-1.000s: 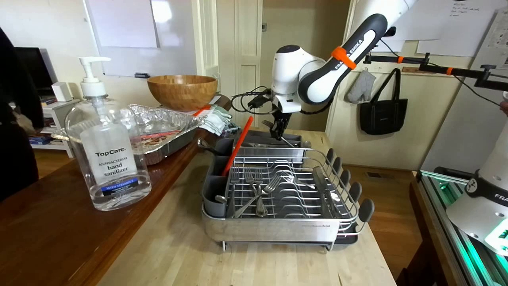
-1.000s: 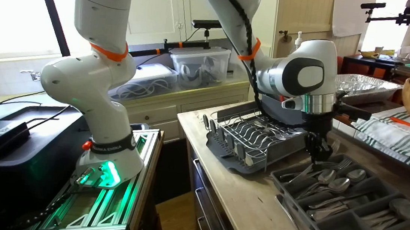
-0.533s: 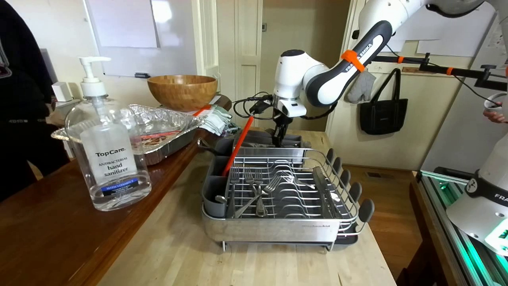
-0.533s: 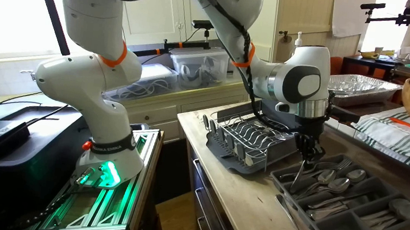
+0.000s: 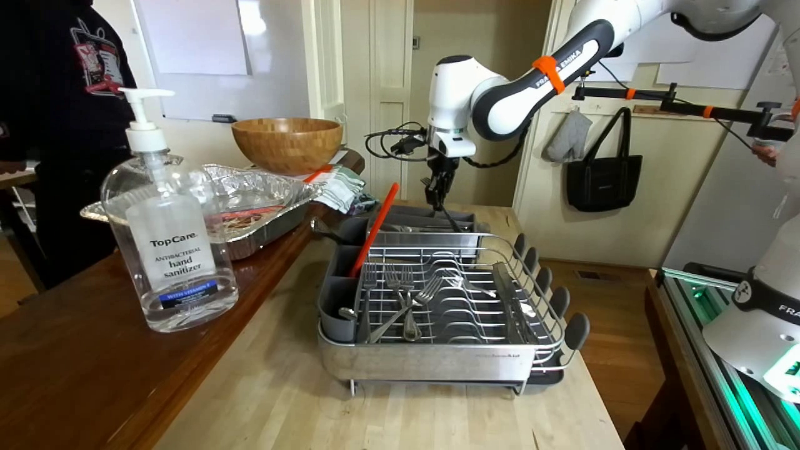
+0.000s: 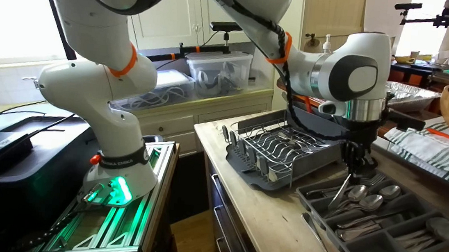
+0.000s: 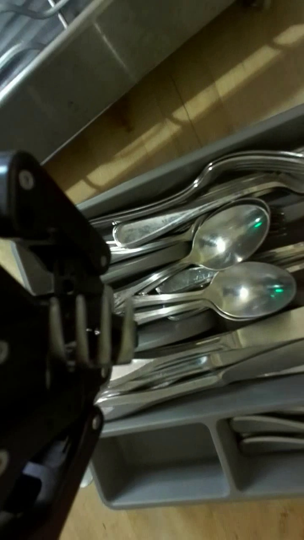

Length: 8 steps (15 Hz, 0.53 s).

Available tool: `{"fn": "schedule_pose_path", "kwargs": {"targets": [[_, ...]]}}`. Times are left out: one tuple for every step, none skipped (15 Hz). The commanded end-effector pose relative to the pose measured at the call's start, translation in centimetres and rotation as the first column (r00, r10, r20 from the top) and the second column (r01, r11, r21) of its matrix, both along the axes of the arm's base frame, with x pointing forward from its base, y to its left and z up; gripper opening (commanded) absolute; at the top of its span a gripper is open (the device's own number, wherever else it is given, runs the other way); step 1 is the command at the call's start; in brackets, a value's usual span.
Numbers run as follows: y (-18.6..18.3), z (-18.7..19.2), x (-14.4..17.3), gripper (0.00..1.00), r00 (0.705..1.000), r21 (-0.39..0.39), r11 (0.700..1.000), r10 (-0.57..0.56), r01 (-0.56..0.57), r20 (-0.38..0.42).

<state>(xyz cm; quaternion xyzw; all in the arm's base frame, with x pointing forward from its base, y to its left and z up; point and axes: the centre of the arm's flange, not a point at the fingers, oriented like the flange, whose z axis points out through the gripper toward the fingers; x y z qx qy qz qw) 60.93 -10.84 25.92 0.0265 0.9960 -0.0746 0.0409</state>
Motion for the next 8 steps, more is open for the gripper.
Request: {"fn": "schedule_pose_path", "kwargs": {"targets": [[-0.2, 3.3, 2.4, 0.01, 0.997, 0.007, 0.998, 0.056, -0.055, -0.059], [0.6, 3.5, 2.8, 0.01, 0.995, 0.006, 0.998, 0.059, -0.058, -0.084], [1.1, 3.6, 2.9, 0.01, 0.992, 0.01, 0.998, 0.062, -0.061, -0.107], [1.6, 3.4, 3.2, 0.01, 0.989, 0.02, 0.998, 0.069, -0.067, -0.13], [2.0, 3.0, 3.3, 0.01, 0.987, 0.035, 0.997, 0.075, -0.07, -0.143], [2.3, 2.7, 3.3, 0.01, 0.984, 0.048, 0.997, 0.074, -0.067, -0.16], [2.6, 2.0, 3.4, 0.01, 0.982, 0.068, 0.996, 0.071, -0.06, -0.175], [2.6, 1.4, 3.4, 0.01, 0.98, 0.082, 0.995, 0.065, -0.051, -0.189]]}}
